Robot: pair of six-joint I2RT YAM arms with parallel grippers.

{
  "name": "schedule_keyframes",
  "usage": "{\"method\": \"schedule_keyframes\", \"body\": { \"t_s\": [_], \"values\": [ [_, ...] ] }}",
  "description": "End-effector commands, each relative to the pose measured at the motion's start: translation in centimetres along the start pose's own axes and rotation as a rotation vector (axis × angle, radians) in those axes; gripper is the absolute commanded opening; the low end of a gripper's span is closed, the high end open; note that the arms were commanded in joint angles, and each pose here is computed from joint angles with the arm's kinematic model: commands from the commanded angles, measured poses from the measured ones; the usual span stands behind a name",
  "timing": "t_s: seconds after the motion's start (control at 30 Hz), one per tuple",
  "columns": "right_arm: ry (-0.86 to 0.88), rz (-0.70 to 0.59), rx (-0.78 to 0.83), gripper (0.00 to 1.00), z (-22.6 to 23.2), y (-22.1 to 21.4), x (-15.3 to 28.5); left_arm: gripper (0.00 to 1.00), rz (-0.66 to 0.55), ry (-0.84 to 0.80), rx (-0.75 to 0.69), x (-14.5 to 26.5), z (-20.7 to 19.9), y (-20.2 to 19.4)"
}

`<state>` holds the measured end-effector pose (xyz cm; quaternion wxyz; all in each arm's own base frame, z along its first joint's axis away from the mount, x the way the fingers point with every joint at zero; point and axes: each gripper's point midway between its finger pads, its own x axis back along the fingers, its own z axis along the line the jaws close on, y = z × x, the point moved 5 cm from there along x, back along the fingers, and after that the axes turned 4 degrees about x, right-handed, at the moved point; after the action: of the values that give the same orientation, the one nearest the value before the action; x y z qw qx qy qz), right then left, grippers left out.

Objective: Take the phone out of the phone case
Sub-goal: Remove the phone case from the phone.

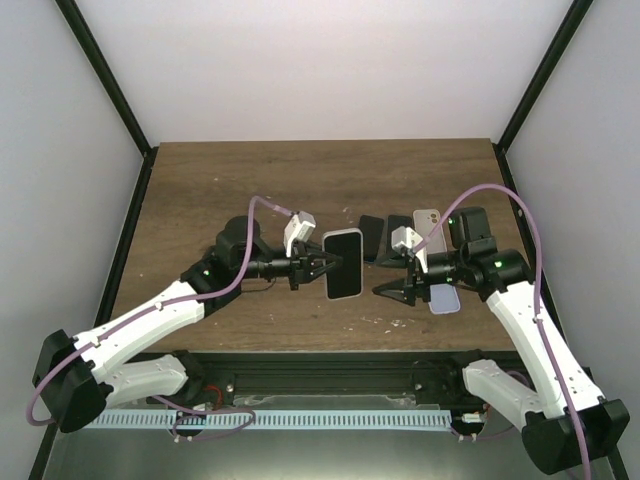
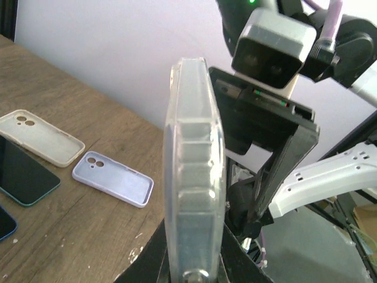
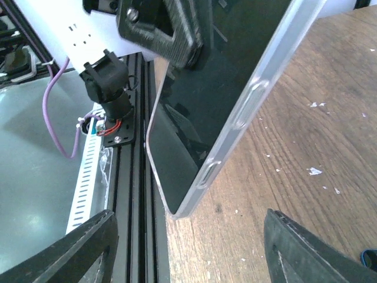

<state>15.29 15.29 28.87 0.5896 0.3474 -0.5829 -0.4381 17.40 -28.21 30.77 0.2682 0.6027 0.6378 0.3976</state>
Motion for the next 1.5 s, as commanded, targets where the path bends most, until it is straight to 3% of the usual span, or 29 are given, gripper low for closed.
{"method": "schedule_keyframes", "body": {
  "t_s": [0.0, 0.47, 0.8, 1.47],
  "values": [
    [0.065, -0.015, 0.064, 0.67, 0.9, 0.4, 0.1, 0.00, -0.122, -0.092, -0.048, 0.6, -2.3, 3.4],
    [0.132, 0.006, 0.178, 0.52, 1.5, 0.1, -0.3, 0.00, -0.132, -0.199, 0.007, -0.8, -2.2, 4.5],
    [0.140, 0.013, 0.236, 0.34, 1.7, 0.7, -0.2, 0.00, -0.102, -0.253, 0.033, -1.9, -2.1, 4.8],
    [0.054, 0.097, 0.535, 0.25, 2.0, 0.2, 0.5, 0.00, 0.057, -0.376, 0.149, -3.7, -1.8, 3.7]
  ]
}}
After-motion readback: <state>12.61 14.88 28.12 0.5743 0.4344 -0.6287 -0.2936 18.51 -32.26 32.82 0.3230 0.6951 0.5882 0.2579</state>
